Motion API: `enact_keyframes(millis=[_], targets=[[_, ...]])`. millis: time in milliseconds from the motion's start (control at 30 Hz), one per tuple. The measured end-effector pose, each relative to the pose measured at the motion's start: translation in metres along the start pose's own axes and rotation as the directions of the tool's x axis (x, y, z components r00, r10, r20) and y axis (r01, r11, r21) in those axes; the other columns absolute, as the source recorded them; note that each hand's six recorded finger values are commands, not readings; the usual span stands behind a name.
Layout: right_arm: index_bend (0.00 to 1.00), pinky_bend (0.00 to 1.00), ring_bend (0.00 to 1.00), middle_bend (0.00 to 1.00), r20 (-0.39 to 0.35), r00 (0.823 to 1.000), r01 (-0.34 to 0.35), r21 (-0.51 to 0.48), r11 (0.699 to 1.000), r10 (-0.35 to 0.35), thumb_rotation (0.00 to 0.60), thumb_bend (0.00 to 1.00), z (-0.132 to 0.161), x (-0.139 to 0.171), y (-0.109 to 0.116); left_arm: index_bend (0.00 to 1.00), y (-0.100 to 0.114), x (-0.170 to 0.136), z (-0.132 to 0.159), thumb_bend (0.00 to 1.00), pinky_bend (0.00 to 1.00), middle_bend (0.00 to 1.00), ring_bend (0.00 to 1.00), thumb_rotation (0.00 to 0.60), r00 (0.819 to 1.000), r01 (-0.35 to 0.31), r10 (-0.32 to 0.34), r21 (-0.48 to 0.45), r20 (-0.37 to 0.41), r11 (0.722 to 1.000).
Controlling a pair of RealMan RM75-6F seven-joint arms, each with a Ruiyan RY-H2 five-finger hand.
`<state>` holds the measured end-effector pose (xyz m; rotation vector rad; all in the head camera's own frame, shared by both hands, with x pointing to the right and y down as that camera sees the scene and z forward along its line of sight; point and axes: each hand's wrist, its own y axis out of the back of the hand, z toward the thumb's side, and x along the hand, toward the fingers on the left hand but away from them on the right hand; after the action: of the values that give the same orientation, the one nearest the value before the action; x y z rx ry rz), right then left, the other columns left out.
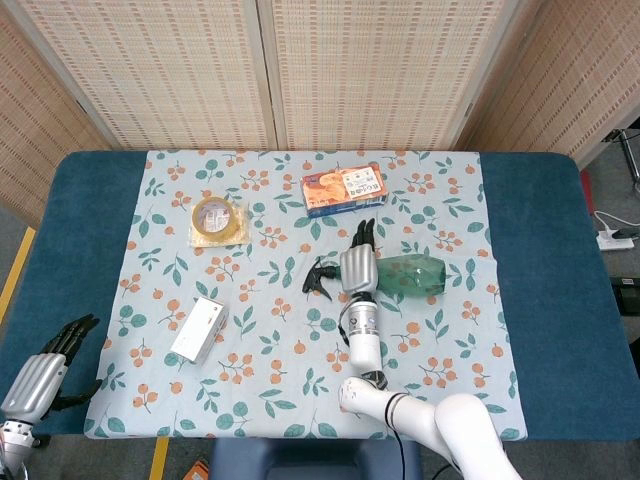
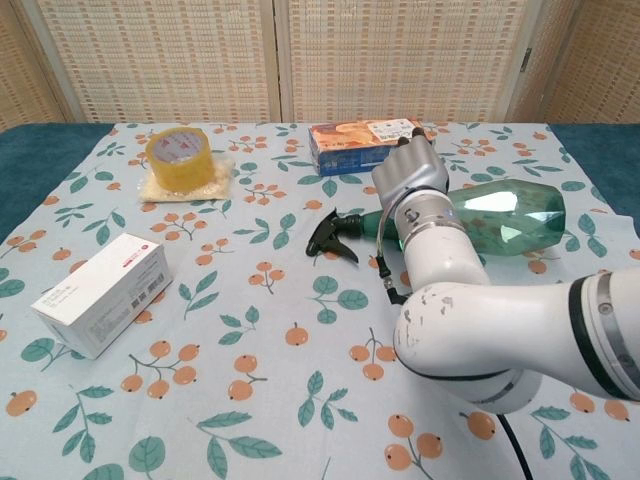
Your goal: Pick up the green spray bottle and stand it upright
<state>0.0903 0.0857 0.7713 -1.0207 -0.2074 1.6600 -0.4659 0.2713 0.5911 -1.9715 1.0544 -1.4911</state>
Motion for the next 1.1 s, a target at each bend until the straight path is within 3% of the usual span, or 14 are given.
enact_keyframes(millis=[200,500,900,1100], targets=[[0.74,0.00,0.00,0.23,-0.002,0.999,0.040,-0.025,0.999,-0.040,0.600,0.00,-0.003,0.000,0.011,0.00,0.000,0.000,-0.001,0.26,0.16,0.00,0.00,0.600,1.000,0.003,-0.003,-0.002,-0.003,1.000],[0.80,0.00,0.00,0.25,0.012,0.986,0.164,-0.159,0.974,-0.164,0.600,0.00,-0.024,0.003,0.055,0.00,-0.001,0.000,-0.001,0.26,0.16,0.00,0.00,0.600,1.000,0.008,-0.008,-0.004,-0.007,1.000],[0.87,0.00,0.01,0.30,0.057,0.963,0.262,-0.427,0.865,-0.263,0.600,0.06,-0.081,0.031,0.110,0.00,-0.003,-0.001,0.000,0.26,0.17,0.00,0.00,0.600,1.000,0.018,-0.018,-0.002,-0.011,1.000],[0.87,0.00,0.02,0.31,0.073,0.968,0.234,-0.602,0.764,-0.239,0.600,0.06,-0.106,0.047,0.115,0.00,-0.003,-0.001,0.000,0.26,0.17,0.00,0.00,0.600,1.000,0.020,-0.020,0.001,-0.010,1.000]])
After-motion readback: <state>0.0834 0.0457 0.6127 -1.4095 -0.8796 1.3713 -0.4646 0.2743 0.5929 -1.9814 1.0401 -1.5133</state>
